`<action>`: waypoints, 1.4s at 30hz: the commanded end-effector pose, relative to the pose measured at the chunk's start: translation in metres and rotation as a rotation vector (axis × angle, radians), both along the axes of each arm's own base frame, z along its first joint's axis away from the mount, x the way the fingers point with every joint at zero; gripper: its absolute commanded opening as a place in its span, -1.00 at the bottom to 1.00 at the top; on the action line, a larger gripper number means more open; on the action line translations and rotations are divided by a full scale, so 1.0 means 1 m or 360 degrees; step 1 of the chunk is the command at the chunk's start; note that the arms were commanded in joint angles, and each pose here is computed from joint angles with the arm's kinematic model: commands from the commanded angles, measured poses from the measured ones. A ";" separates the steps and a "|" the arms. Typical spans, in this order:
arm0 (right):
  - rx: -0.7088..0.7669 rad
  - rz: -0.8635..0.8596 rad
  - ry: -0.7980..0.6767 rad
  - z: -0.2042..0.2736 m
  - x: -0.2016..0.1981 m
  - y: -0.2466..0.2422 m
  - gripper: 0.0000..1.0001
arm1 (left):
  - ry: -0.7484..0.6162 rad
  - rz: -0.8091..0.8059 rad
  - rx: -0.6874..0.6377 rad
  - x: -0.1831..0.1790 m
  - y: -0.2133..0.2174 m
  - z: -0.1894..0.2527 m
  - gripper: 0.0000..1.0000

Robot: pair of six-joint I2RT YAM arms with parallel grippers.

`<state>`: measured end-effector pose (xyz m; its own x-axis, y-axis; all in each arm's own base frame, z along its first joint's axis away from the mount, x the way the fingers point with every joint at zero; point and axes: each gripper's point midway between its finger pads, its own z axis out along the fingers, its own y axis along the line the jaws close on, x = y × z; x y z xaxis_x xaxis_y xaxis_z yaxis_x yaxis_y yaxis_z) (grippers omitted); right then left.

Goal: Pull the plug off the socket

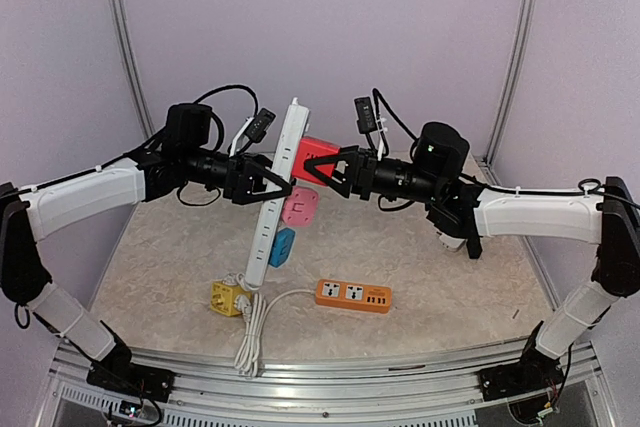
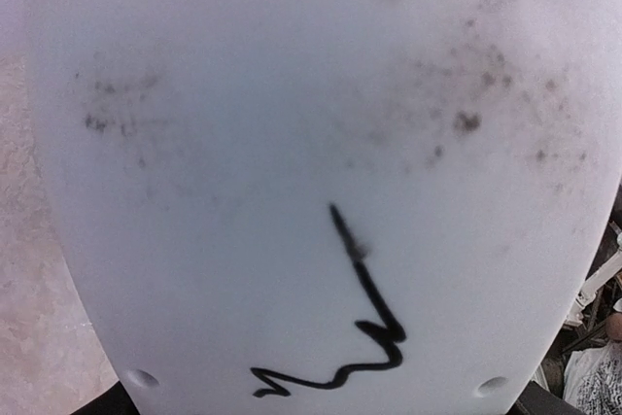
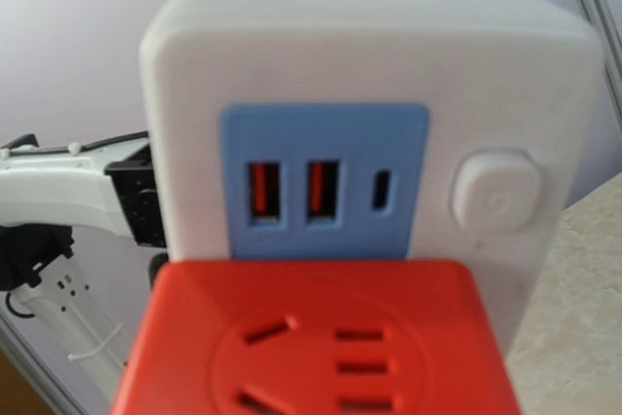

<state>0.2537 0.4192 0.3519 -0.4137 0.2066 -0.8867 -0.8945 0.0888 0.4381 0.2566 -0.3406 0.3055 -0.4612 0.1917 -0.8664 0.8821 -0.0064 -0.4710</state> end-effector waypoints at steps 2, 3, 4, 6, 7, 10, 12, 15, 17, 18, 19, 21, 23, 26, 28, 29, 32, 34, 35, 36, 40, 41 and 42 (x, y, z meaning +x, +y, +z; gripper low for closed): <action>-0.0041 -0.0146 0.0005 -0.002 0.014 -0.001 -0.62 | -0.0045 0.0020 0.0003 0.000 -0.005 0.014 -0.74; -0.0039 -0.0127 -0.0004 -0.002 0.011 0.000 -0.63 | -0.0047 -0.0024 -0.0020 -0.004 -0.005 0.016 -0.77; -0.0034 -0.0111 -0.0018 -0.001 0.009 0.000 -0.64 | -0.0051 -0.0070 -0.0043 -0.010 -0.005 0.020 -0.78; -0.0020 -0.0052 -0.0067 0.002 0.002 0.000 -0.64 | -0.0051 -0.0153 -0.0078 -0.019 -0.004 0.026 -0.78; -0.0025 -0.0035 -0.0087 0.000 0.000 0.001 -0.64 | -0.0047 -0.0189 -0.0087 -0.023 -0.004 0.027 -0.78; -0.0042 0.0049 -0.0155 0.001 -0.010 0.001 -0.66 | -0.0051 -0.0272 -0.0110 -0.034 -0.003 0.031 -0.79; -0.0030 0.0121 -0.0181 0.003 -0.016 0.001 -0.66 | -0.0060 -0.0308 -0.0126 -0.040 -0.002 0.035 -0.79; -0.0017 0.0204 -0.0200 0.005 -0.025 0.001 -0.70 | -0.0061 -0.0343 -0.0140 -0.044 -0.001 0.039 -0.80; -0.0008 0.0238 -0.0203 0.007 -0.028 0.000 -0.70 | -0.0060 -0.0358 -0.0144 -0.046 -0.001 0.039 -0.81; -0.0008 0.0249 -0.0203 0.007 -0.029 0.000 -0.70 | -0.0058 -0.0361 -0.0143 -0.047 -0.002 0.039 -0.80; -0.0003 0.0254 -0.0200 0.007 -0.030 0.000 -0.71 | -0.0060 -0.0360 -0.0143 -0.047 -0.002 0.039 -0.80; 0.0011 0.0246 -0.0190 0.007 -0.029 -0.001 -0.71 | -0.0063 -0.0344 -0.0138 -0.045 -0.002 0.039 -0.80; 0.0010 0.0225 -0.0181 0.007 -0.026 -0.002 -0.71 | -0.0070 -0.0315 -0.0126 -0.042 -0.003 0.037 -0.81; -0.0008 0.0168 -0.0161 0.004 -0.020 -0.002 -0.71 | -0.0087 -0.0225 -0.0089 -0.034 -0.004 0.032 -0.80; -0.0019 0.0129 -0.0151 0.004 -0.016 -0.002 -0.71 | -0.0104 -0.0156 -0.0059 -0.027 -0.005 0.029 -0.81; -0.0027 0.0109 -0.0140 0.002 -0.013 -0.002 -0.71 | -0.0111 -0.0106 -0.0038 -0.022 -0.006 0.026 -0.81; -0.0064 0.0059 -0.0112 -0.002 -0.006 0.000 -0.72 | -0.0109 0.0014 0.0028 -0.008 -0.006 0.019 -0.82; -0.0087 0.0014 -0.0092 -0.005 0.000 0.000 -0.72 | -0.0102 0.0077 0.0070 0.000 -0.007 0.014 -0.82; -0.0105 -0.0016 -0.0073 -0.008 0.003 0.000 -0.72 | -0.0096 0.0100 0.0093 0.003 -0.007 0.011 -0.83; -0.0123 -0.0039 -0.0059 -0.010 0.007 0.000 -0.72 | -0.0094 0.0121 0.0109 0.006 -0.008 0.009 -0.83; -0.0181 -0.0094 0.0000 -0.019 0.017 0.003 -0.72 | -0.0091 0.0177 0.0153 0.012 -0.008 0.003 -0.84; -0.0186 -0.0104 0.0012 -0.021 0.019 0.003 -0.72 | -0.0090 0.0188 0.0161 0.014 -0.007 0.002 -0.84; -0.0188 -0.0103 0.0021 -0.022 0.019 0.004 -0.73 | -0.0089 0.0189 0.0165 0.014 -0.007 0.002 -0.84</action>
<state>0.2544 0.4179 0.3463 -0.3907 0.1494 -0.9083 -0.9100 0.0862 0.4056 0.2563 -0.3423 0.3000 -0.4332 0.2397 -0.8689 0.8987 0.0412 -0.4367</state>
